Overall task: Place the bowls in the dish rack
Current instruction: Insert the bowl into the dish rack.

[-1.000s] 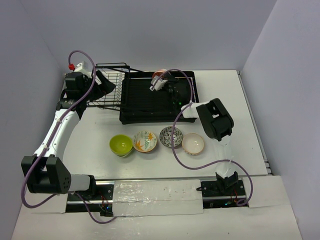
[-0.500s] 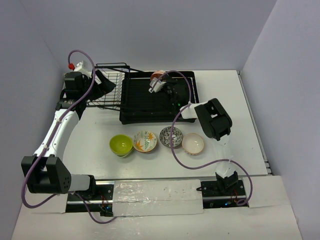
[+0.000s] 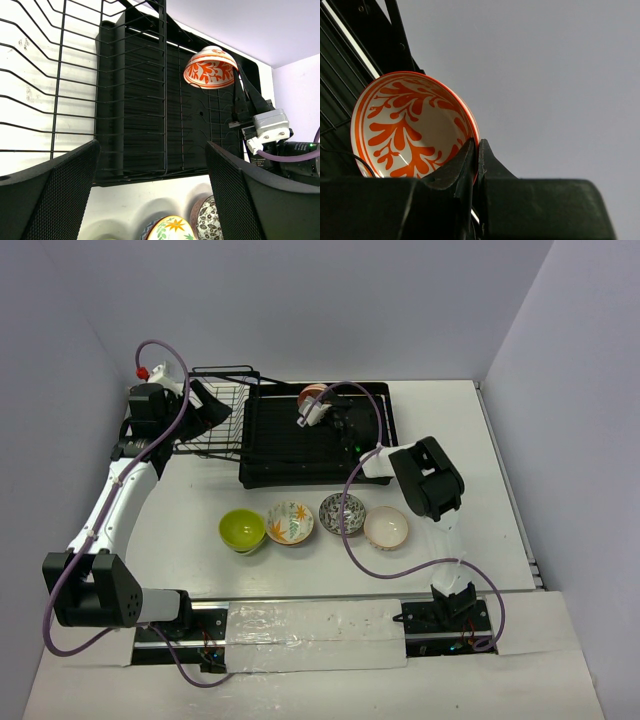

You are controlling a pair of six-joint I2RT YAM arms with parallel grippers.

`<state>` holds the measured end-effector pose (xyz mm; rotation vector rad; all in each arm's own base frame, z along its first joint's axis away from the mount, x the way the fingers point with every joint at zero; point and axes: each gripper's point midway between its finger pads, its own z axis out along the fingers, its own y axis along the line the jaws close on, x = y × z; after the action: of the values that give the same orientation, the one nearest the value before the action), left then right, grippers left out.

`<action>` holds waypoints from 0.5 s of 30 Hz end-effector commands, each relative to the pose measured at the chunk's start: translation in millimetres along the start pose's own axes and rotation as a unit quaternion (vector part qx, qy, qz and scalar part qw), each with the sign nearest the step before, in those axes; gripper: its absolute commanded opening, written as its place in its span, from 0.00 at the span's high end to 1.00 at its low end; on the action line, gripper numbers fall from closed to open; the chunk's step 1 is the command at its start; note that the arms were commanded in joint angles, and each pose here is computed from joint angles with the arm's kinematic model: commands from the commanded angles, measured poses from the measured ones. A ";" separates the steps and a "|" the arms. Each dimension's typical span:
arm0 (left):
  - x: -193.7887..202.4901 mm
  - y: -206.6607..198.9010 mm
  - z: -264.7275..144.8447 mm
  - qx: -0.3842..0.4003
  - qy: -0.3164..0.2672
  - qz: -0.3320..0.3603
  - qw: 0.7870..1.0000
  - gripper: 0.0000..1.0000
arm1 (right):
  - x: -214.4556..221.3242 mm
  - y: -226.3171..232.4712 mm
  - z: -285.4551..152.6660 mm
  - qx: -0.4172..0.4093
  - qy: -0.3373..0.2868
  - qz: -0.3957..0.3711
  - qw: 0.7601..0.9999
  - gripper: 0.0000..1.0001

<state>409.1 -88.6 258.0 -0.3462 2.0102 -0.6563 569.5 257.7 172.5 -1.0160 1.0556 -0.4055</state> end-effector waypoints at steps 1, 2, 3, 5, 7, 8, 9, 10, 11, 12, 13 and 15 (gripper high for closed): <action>-29.6 -23.0 -12.1 0.034 -0.042 0.012 0.998 0.10 | -21.6 -23.6 2.6 0.030 -0.025 0.011 0.999 1.00; -29.6 -23.0 -12.1 0.034 -0.042 0.012 0.998 0.10 | -19.9 -23.4 2.1 0.029 -0.022 0.014 0.999 1.00; -29.2 -23.2 -12.4 0.034 -0.042 0.012 0.998 0.10 | -19.9 -22.1 1.8 0.028 -0.021 0.014 0.999 0.99; -29.4 -23.7 -12.9 0.036 -0.042 0.012 0.998 0.10 | -20.0 -21.7 0.9 0.028 -0.019 0.017 0.999 0.98; -28.7 -23.7 -13.1 0.036 -0.041 0.012 0.998 0.10 | -18.2 -21.6 0.6 0.027 -0.015 0.018 0.999 0.93; -30.4 -25.1 -13.9 0.038 -0.044 0.012 0.998 0.10 | -18.9 -21.4 0.6 0.026 -0.015 0.018 0.999 0.93; -29.6 -24.5 -13.8 0.037 -0.043 0.012 0.998 0.10 | -17.9 -20.3 0.4 0.024 -0.012 0.019 0.999 0.93; -29.7 -25.0 -13.8 0.038 -0.043 0.011 0.998 0.10 | -17.8 -20.0 0.4 0.022 -0.011 0.020 0.999 0.92; -29.3 -25.1 -14.1 0.039 -0.042 0.011 0.998 0.10 | -17.5 -19.9 0.6 0.022 -0.010 0.022 0.999 0.90; -28.9 -25.2 -14.0 0.039 -0.042 0.011 0.998 0.10 | -17.6 -18.0 0.5 0.018 -0.009 0.024 0.999 0.87; -29.3 -25.2 -13.6 0.040 -0.042 0.010 0.998 0.10 | -16.6 -17.2 0.9 0.017 -0.006 0.028 0.999 0.83; -28.1 -23.4 -12.2 0.040 -0.039 0.008 0.998 0.10 | -15.4 -17.2 1.7 0.014 0.000 0.035 0.999 0.83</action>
<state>409.1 -88.3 258.6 -0.3473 2.0086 -0.6605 569.4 257.5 166.2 -1.0022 1.0949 -0.3799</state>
